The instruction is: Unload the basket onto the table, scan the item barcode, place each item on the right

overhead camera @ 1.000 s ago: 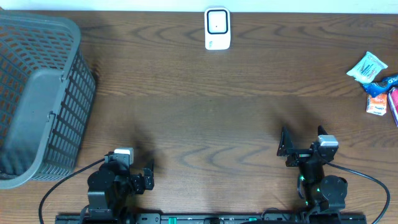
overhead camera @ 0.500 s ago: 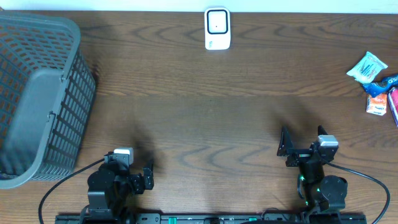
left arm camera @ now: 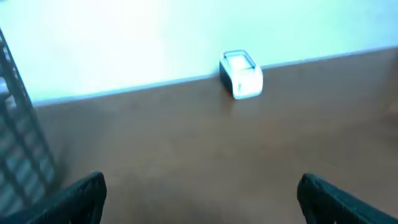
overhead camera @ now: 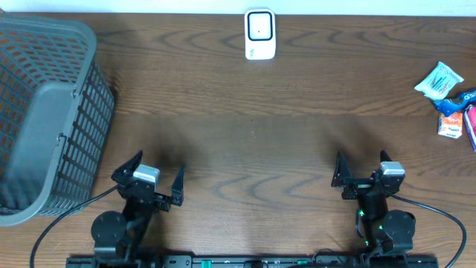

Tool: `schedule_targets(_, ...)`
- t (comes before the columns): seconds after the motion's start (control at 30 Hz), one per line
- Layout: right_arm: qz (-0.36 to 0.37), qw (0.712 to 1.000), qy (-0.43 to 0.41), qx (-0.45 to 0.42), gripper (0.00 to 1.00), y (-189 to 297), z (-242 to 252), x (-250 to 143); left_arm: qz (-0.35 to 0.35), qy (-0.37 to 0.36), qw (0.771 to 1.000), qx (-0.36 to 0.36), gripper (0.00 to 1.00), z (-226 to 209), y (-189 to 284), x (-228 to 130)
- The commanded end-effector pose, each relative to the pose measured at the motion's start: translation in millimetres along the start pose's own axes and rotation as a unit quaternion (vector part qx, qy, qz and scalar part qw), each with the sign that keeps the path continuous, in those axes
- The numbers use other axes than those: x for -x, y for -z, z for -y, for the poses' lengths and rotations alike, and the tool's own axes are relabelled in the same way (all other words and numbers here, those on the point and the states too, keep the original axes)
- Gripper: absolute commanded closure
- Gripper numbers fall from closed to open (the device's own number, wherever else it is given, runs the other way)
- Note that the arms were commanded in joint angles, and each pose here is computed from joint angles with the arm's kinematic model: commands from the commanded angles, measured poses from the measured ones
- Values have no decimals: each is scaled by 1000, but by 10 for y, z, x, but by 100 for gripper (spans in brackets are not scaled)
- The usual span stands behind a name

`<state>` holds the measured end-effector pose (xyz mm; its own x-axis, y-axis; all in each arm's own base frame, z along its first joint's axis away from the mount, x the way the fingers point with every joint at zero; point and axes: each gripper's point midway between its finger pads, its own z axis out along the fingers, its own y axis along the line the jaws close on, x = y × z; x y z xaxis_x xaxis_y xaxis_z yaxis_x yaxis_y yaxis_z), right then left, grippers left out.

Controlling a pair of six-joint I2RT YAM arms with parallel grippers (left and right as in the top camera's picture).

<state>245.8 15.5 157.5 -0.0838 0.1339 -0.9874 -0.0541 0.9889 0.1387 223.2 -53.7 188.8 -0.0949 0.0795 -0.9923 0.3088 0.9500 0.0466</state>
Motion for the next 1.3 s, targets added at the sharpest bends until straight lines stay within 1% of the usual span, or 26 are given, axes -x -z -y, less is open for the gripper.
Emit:
schedule_targets(0.0,1,1000,8,-1,1,1,7,-7,46,-32,998,-9,2,38,22,230)
schedule_targets(0.13,1,1000,8,-1,1,1,7,-7,95,-44,995,6,2,6,53,477)
schedule_targets(0.3,1,1000,8,-1,1,1,7,-7,123,-19,992,27,2,-62,84,618)
schedule_targets(0.53,1,1000,8,-1,1,1,7,-7,164,-26,985,44,2,-111,147,817)
schedule_targets(0.63,1,1000,8,-1,1,1,7,-7,179,-23,983,42,2,-103,171,888)
schedule_targets(0.8,1,1000,8,-1,1,1,7,-7,200,11,979,35,2,-99,207,978)
schedule_targets(0.97,1,1000,8,-1,1,1,7,-7,240,8,970,34,2,-92,294,1162)
schedule_targets(1.1,1,1000,8,-1,1,1,7,-7,231,13,972,33,2,-94,270,1116)
schedule_targets(1.27,1,1000,8,-1,1,1,7,-7,214,18,976,37,2,-119,147,875)
